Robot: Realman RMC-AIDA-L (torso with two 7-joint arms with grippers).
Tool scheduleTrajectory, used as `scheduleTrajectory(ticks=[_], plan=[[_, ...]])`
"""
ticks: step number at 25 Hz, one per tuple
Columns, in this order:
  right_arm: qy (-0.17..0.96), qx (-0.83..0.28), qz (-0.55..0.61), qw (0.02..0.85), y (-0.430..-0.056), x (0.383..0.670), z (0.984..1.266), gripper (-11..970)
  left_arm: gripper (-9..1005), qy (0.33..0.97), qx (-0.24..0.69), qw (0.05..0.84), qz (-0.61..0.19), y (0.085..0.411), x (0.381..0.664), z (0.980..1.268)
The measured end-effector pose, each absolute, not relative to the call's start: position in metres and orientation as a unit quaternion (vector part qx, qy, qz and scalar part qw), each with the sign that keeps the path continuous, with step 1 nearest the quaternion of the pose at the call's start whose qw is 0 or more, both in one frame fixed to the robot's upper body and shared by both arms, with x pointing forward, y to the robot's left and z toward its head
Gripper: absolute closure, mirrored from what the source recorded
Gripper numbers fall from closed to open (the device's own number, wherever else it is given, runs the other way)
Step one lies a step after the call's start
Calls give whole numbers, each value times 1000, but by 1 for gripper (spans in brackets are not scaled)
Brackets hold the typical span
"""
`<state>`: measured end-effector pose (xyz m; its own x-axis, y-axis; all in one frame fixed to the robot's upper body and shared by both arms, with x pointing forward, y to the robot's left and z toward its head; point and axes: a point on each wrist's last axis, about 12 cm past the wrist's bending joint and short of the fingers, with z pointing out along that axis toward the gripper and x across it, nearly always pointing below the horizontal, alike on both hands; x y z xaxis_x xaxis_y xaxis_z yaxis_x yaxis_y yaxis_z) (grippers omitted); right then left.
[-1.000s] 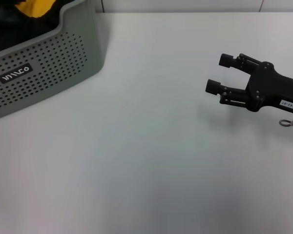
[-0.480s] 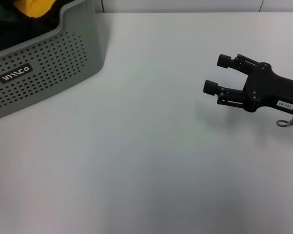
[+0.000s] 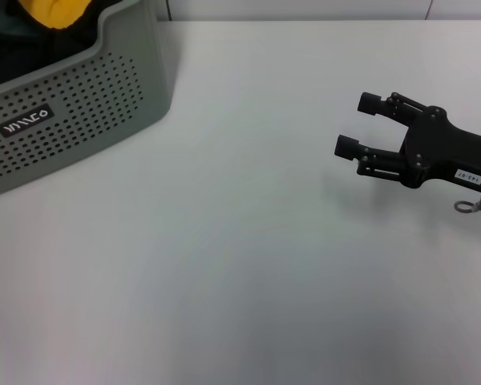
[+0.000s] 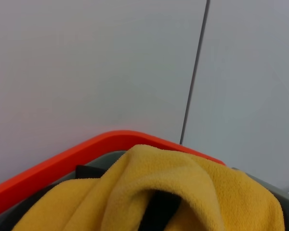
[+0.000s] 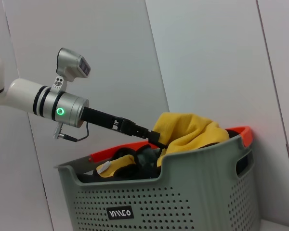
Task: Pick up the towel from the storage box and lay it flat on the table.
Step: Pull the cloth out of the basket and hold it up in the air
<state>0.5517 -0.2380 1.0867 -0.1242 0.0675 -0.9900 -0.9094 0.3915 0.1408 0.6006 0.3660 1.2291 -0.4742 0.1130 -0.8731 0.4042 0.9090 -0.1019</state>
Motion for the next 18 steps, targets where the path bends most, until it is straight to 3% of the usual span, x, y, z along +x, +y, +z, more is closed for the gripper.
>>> scheduleTrajectory(ticks=[10, 18], plan=[[607, -348, 432, 569, -237, 551, 1088, 75, 972, 807, 139, 538, -199, 369, 592, 1242], [579, -369, 395, 610, -234, 554, 1091, 74, 965, 729, 168, 599, -286, 362, 570, 1269]])
